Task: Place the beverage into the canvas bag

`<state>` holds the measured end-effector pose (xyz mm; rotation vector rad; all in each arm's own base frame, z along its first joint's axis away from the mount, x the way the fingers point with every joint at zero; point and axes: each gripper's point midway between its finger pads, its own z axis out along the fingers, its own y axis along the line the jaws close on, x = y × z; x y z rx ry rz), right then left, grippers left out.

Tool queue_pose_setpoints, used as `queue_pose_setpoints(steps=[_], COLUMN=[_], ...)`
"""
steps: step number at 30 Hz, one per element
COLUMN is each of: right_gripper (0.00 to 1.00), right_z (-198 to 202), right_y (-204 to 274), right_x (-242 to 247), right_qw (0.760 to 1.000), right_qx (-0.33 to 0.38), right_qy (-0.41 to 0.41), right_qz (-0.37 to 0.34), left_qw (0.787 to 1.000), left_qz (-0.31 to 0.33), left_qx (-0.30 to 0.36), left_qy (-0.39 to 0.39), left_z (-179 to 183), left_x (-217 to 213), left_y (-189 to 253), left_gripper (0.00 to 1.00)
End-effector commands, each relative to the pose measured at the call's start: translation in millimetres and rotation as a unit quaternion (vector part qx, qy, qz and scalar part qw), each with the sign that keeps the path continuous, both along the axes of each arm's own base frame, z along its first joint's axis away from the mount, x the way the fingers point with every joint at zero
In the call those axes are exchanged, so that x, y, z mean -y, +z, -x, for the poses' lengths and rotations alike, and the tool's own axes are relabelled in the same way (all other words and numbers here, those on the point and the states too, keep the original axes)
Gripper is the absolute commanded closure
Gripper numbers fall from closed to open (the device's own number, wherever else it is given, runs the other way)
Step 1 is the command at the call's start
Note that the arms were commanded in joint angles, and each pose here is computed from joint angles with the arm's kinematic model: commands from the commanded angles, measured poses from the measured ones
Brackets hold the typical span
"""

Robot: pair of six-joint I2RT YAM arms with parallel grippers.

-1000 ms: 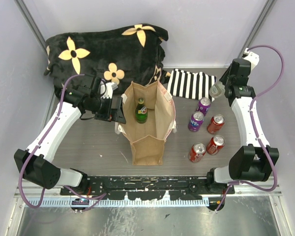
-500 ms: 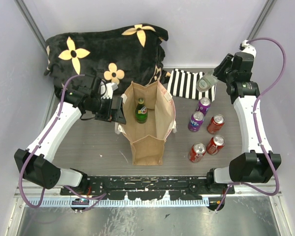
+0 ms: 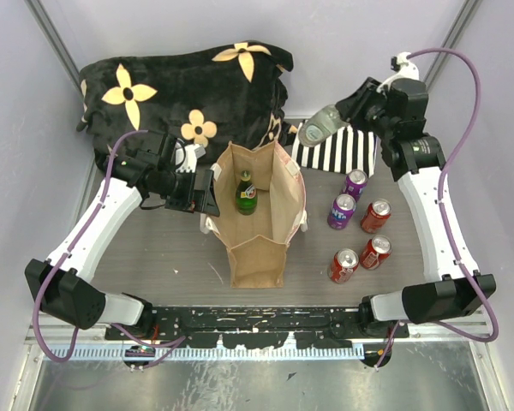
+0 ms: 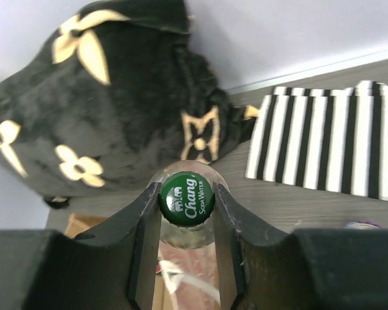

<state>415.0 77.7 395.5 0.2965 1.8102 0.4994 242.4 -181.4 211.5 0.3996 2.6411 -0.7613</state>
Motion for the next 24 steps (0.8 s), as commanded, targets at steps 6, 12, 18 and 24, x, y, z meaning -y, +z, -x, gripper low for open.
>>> queue_pose_setpoints(steps=[6, 12, 18, 24], right_gripper=[0.99, 0.99, 0.99, 0.99], right_z=[58.4, 64.9, 66.8, 66.4], right_y=[139.4, 116.5, 78.9, 38.3], right_x=[-88.7, -123.3, -147.6, -164.7], right_qw=[0.972, 0.973, 0.978, 0.982], right_qx=[0.192, 0.168, 0.133, 0.099], right_qy=[0.113, 0.142, 0.157, 0.16], right_qz=[-0.075, -0.072, -0.046, -0.013], left_qw=[1.0, 1.0, 1.0, 1.0], left_qz=[0.006, 0.006, 0.006, 0.005], left_qx=[0.0, 0.001, 0.0, -0.001], left_qy=[0.001, 0.002, 0.003, 0.004], left_z=[0.1, 0.6, 1.1, 1.0], left_x=[1.7, 1.4, 1.1, 1.0], left_y=[1.1, 1.8, 1.3, 0.4], left_gripper=[0.02, 0.02, 0.02, 0.02])
